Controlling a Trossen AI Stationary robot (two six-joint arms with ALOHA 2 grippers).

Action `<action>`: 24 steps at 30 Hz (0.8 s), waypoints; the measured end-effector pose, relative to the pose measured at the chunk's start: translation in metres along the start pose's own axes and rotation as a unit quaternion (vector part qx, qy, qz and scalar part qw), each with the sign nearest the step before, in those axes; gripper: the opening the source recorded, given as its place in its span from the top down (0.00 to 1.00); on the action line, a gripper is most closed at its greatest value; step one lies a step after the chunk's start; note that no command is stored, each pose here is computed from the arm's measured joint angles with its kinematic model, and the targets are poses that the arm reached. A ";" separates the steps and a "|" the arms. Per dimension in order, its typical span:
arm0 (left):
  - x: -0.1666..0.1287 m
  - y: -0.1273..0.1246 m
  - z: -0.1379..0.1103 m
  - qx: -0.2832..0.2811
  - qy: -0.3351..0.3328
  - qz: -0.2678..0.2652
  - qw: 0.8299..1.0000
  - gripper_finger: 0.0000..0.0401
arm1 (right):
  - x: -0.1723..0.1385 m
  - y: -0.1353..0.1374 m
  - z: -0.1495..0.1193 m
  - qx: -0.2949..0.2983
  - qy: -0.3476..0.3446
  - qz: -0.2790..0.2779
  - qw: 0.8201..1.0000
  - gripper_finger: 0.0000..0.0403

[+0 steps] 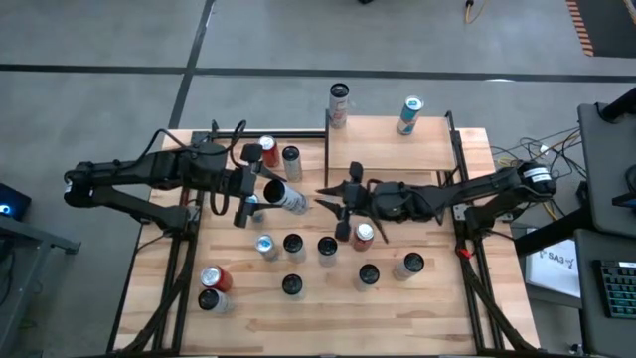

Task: Place canned beverage on shelf
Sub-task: Put the top white blue soda can on the shelf

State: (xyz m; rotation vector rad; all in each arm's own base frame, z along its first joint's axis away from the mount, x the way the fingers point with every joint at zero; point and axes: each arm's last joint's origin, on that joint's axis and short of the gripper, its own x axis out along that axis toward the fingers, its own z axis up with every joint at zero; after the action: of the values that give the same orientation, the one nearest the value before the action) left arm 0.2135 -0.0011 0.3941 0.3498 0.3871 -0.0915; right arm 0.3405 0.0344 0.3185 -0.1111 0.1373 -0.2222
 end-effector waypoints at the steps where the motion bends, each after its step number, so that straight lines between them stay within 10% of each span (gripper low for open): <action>1: 0.000 0.000 0.000 0.000 0.001 0.000 1.000 0.40 | 0.002 0.001 0.003 -0.003 0.008 0.001 1.000 0.70; 13: 0.000 0.000 0.000 0.000 0.002 0.004 1.000 0.40 | 0.037 0.012 0.021 -0.053 0.095 0.011 0.994 0.14; 24: 0.000 0.000 -0.001 0.000 0.004 0.004 1.000 0.40 | 0.068 0.010 0.023 -0.078 0.097 0.009 0.992 0.12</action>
State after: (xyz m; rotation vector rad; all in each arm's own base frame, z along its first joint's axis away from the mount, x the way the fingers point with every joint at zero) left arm 0.2134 -0.0007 0.3936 0.3518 0.3928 -0.0826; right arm 0.4120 0.0310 0.3311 -0.2444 0.3487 -0.2035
